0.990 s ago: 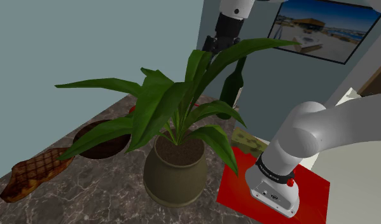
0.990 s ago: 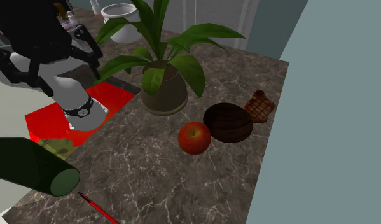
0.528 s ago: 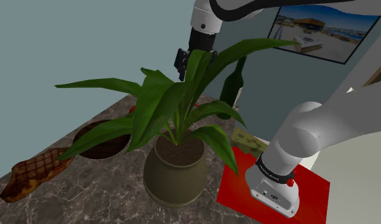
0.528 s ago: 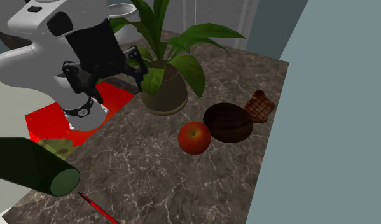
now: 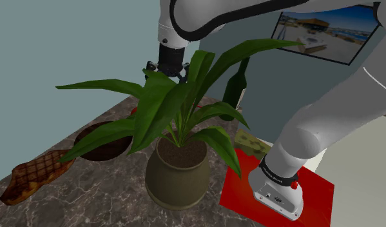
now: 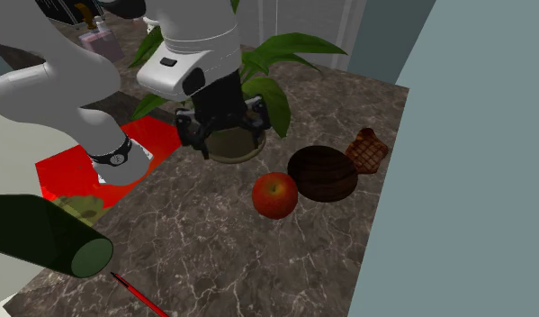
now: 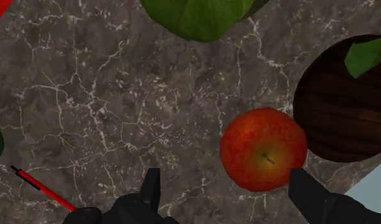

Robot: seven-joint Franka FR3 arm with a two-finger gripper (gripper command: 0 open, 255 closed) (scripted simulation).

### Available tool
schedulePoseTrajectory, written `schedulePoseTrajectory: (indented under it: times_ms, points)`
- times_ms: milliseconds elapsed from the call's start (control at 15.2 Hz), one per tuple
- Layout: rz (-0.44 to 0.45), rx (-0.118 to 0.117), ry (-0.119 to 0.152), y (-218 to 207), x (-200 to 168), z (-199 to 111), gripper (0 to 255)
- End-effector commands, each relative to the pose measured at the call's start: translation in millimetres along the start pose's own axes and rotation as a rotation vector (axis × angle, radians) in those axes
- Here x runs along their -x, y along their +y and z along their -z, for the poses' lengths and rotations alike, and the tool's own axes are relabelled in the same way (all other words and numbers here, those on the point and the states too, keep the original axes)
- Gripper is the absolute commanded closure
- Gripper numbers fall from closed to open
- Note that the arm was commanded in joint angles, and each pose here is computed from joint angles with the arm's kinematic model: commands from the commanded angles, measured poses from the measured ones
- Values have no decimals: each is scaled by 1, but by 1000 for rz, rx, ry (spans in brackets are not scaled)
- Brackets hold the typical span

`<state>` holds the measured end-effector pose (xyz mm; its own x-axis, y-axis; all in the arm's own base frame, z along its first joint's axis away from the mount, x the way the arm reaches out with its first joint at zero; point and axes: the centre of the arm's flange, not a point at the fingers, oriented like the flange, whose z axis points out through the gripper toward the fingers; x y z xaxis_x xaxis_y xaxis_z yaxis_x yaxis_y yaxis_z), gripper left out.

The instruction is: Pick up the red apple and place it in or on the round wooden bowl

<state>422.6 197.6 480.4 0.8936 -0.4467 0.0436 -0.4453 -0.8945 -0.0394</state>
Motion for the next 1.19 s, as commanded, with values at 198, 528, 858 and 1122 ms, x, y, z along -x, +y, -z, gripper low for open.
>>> schedulePoseTrajectory:
  times_ms: [198, 528, 858, 1122]
  points:
    - [-110, 0, -14, -55, -20, -34, 0]
    - [-149, 0, -19, -75, -28, -62, 0]
    - [-149, 0, -19, -75, -28, -86, 0]
    - [-149, 0, -19, -75, -28, -86, 0]
